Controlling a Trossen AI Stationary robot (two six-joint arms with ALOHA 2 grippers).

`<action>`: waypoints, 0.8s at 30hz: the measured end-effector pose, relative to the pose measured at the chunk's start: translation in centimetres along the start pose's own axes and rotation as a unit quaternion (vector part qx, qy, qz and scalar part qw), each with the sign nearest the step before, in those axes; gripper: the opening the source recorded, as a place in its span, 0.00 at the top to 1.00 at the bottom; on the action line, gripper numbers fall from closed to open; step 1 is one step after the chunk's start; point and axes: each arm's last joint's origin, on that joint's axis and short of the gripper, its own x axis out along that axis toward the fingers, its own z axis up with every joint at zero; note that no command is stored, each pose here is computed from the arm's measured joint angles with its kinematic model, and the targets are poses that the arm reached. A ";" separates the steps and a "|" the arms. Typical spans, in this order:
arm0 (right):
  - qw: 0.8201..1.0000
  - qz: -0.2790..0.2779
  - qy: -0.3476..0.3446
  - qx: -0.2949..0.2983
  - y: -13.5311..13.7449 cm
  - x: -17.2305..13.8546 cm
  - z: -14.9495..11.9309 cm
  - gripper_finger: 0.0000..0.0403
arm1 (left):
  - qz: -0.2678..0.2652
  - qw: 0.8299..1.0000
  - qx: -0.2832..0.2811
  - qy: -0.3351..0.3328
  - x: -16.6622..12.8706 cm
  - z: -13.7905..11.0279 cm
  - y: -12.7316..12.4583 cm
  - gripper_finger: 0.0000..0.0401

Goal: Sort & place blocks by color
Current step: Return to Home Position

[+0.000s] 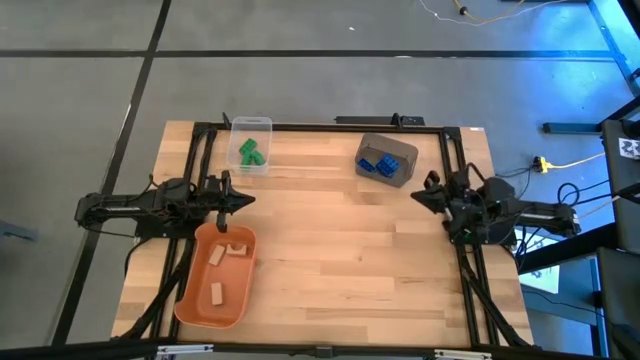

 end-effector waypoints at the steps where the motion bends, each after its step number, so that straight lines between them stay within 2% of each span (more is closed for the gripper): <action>1: 1.000 -0.003 0.007 0.001 -0.2 0.1 -0.4 1.00 | 0.000 1.000 0.000 0.000 0.0 0.0 0.0 1.00; 6: 0.999 -0.019 0.036 0.003 -1.2 0.1 -2.3 1.00 | 0.001 1.000 0.000 0.000 0.0 0.0 0.0 1.00; 10: 0.997 -0.029 0.062 -0.035 -1.5 0.0 -2.8 1.00 | 0.003 1.000 0.000 -0.001 0.0 0.0 0.0 1.00; 14: 0.993 -0.047 0.102 -0.044 -1.8 -0.1 -3.5 1.00 | 0.003 1.000 0.000 -0.002 0.0 0.0 0.0 1.00; 21: 0.988 -0.042 0.115 -0.095 -1.9 0.0 -3.7 1.00 | 0.003 1.000 0.000 -0.002 0.0 0.0 0.0 1.00; 24: 0.988 -0.042 0.114 -0.094 -1.9 0.0 -3.7 0.98 | 0.003 1.000 0.000 -0.002 0.0 0.0 0.0 1.00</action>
